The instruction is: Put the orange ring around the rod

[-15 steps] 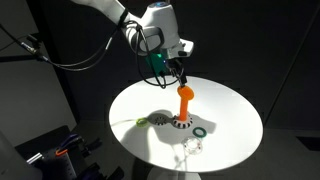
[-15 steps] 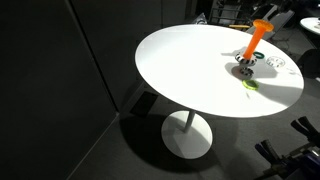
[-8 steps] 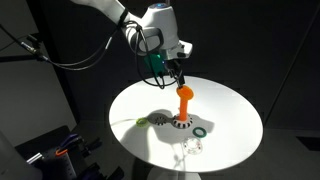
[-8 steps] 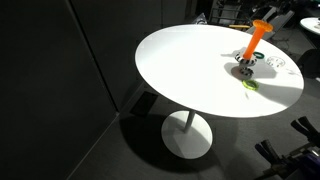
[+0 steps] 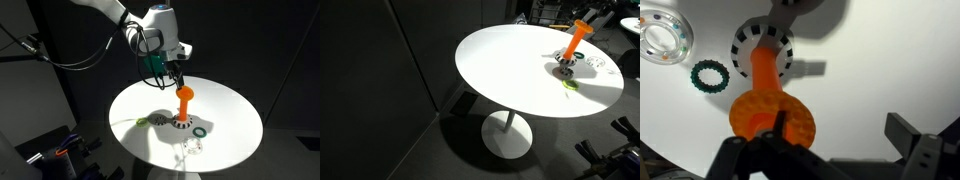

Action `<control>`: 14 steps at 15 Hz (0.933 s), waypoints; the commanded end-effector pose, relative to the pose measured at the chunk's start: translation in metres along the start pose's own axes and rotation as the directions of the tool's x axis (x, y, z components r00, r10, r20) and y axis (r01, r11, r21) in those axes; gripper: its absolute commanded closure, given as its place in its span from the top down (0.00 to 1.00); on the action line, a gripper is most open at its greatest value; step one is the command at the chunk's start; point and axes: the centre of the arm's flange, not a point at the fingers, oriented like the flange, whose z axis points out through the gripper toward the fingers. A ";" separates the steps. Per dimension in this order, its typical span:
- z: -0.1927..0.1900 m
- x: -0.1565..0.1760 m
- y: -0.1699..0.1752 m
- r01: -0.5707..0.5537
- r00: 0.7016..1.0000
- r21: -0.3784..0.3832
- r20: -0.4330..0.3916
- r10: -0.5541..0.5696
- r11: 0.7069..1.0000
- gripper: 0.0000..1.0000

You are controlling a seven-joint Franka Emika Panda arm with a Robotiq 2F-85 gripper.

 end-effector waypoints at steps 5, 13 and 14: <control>0.008 0.004 0.009 0.004 1.000 -0.005 0.028 -0.003 1.000 1.00; -0.002 -0.006 0.012 0.023 0.993 -0.026 0.119 -0.020 0.999 1.00; -0.005 -0.008 0.013 0.031 0.989 -0.032 0.146 -0.026 0.999 1.00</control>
